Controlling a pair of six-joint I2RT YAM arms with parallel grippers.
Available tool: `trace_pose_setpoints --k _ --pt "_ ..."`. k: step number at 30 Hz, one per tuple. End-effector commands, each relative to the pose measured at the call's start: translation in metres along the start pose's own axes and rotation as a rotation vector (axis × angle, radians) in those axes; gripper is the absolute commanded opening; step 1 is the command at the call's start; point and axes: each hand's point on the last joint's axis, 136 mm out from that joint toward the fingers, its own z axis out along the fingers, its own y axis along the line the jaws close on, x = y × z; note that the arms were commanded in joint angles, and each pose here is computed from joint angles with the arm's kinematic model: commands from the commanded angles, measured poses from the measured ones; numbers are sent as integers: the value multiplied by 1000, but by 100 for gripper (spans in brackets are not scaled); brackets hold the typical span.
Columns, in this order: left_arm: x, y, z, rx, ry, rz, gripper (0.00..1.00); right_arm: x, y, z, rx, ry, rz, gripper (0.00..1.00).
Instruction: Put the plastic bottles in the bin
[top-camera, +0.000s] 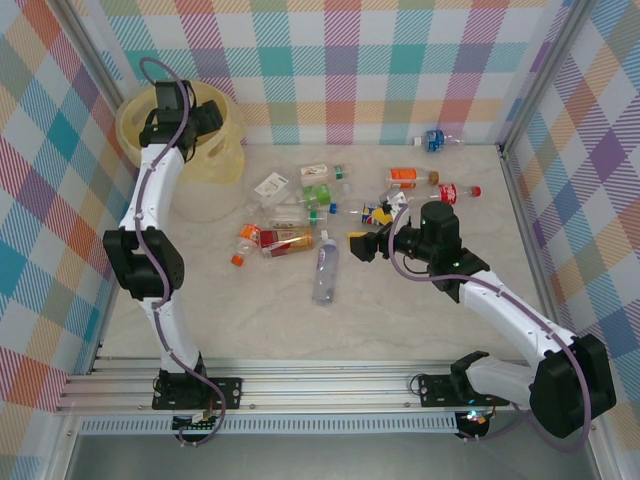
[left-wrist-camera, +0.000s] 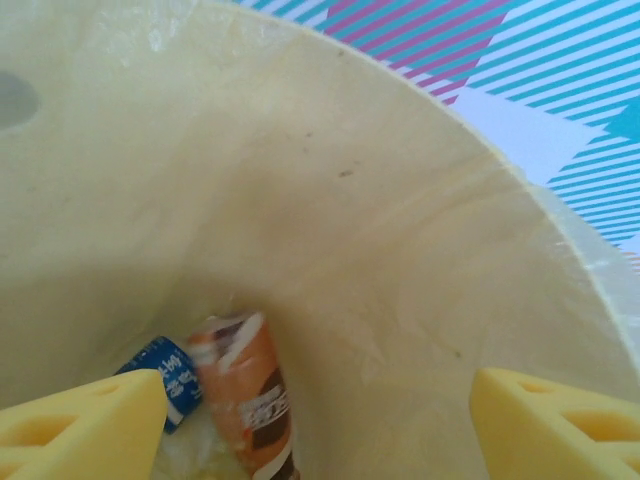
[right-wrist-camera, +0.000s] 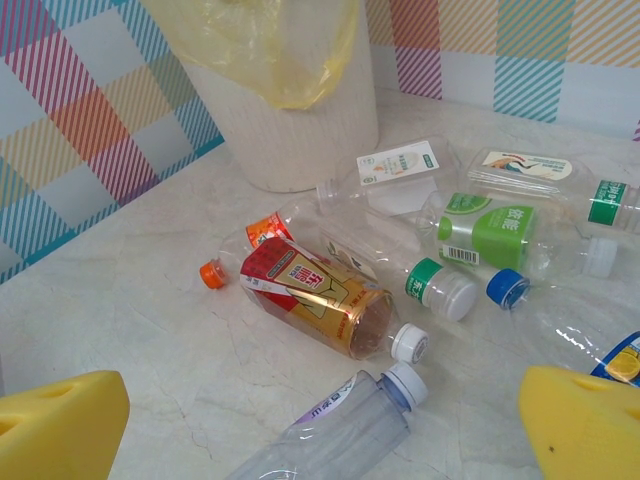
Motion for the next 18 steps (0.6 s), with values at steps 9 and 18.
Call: trace_pose_setpoints --k 9,18 --pt "-53 -18 -91 123 -109 -86 100 -14 -19 -1 124 -49 70 100" --pt "-39 -44 -126 227 -89 -146 100 -17 -41 -6 253 -71 154 100"
